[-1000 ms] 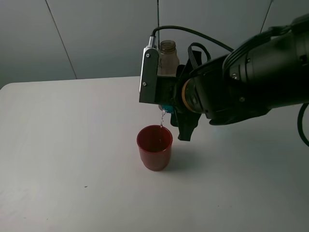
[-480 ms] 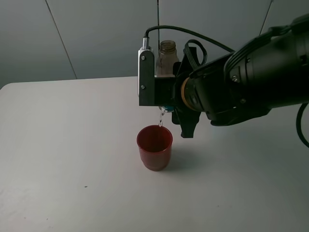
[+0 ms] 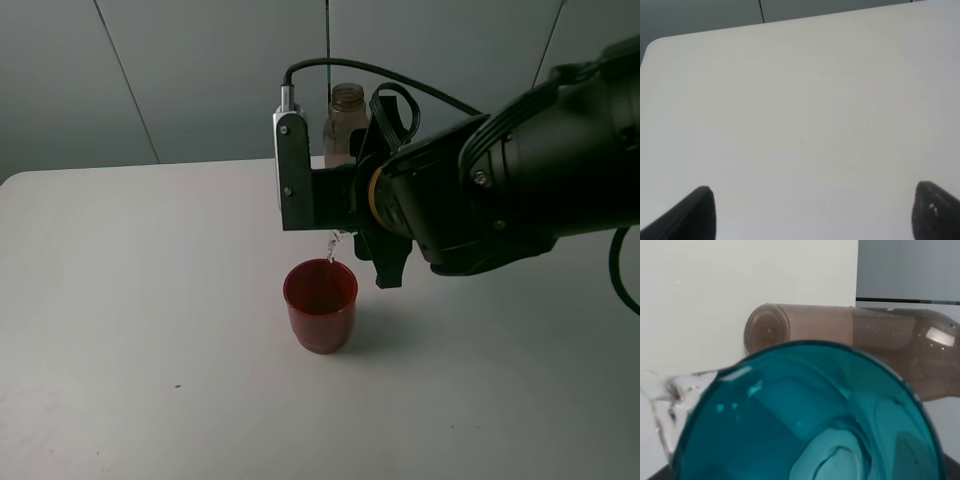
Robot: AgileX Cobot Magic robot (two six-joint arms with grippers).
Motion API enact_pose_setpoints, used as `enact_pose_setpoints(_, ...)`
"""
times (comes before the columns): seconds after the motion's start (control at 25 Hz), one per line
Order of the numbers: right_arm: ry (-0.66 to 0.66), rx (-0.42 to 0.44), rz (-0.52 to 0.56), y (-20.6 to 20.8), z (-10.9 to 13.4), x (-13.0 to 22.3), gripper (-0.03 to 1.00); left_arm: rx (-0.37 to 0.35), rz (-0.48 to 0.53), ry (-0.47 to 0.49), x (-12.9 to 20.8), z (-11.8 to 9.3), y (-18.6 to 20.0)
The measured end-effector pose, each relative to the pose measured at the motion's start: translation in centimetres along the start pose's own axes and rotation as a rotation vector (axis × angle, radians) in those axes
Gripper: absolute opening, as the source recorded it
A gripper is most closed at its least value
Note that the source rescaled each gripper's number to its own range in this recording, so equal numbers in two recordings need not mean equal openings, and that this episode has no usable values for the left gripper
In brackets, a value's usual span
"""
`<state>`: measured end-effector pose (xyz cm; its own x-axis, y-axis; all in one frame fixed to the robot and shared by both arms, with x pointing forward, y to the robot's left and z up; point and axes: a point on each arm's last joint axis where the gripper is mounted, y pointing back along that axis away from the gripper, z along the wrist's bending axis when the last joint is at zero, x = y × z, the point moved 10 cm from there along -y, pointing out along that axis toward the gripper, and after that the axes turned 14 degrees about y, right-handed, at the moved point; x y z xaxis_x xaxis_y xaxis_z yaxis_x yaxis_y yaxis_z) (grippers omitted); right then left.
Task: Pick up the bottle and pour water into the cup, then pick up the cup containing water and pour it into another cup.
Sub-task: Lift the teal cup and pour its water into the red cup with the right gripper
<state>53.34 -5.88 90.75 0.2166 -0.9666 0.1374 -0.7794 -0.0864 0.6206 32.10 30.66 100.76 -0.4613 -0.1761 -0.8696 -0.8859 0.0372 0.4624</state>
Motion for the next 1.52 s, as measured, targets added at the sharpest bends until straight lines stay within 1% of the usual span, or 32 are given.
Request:
enact_pose_setpoints(0.2, 0.016, 0.003, 0.007, 0.1, 0.0, 0.0, 0.09, 0.000, 0.000, 0.002, 0.0, 0.0, 0.0)
enact_pose_setpoints(0.56, 0.105, 0.027, 0.016, 0.2, -0.4, 0.1, 0.09, 0.000, 0.000, 0.002, 0.0, 0.0, 0.0)
enact_pose_setpoints(0.84, 0.182, 0.077, 0.058, 0.3, -1.5, 0.8, 0.09, 0.000, 0.000, 0.002, 0.0, 0.0, 0.0)
enact_pose_setpoints(1.2, 0.211, 0.087, 0.084, 0.3, -1.7, 1.2, 0.09, 0.000, 0.000, 0.002, 0.0, 0.0, 0.0)
enact_pose_setpoints(1.52, 0.236, 0.095, 0.055, 1.0, -1.4, -0.2, 0.09, 0.000, 0.000, 0.002, 0.0, 0.0, 0.0)
